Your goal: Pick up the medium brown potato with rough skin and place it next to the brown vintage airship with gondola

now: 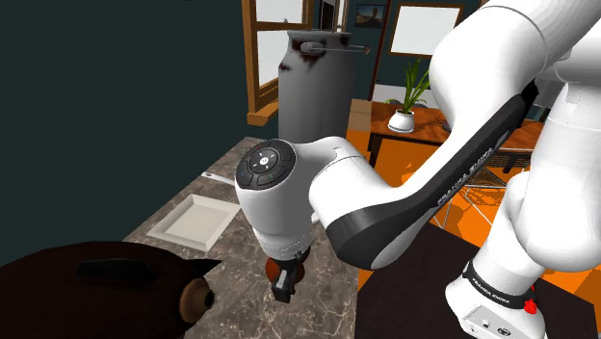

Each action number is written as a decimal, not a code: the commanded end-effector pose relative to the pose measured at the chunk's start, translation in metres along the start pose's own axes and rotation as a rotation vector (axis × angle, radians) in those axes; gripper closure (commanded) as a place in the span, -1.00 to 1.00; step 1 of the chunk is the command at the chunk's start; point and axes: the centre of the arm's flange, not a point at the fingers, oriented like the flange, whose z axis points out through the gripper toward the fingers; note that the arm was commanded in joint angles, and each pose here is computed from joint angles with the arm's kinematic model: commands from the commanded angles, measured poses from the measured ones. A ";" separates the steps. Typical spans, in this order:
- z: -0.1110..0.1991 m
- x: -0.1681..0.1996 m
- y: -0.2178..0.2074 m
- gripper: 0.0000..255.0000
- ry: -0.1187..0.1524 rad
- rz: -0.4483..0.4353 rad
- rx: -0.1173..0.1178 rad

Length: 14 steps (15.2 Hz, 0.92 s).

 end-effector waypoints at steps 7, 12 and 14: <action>-0.049 0.000 0.002 -1.00 -0.001 0.000 0.000; -0.049 0.000 0.002 -1.00 -0.001 0.000 0.000; -0.049 0.000 0.002 -1.00 -0.001 0.000 0.000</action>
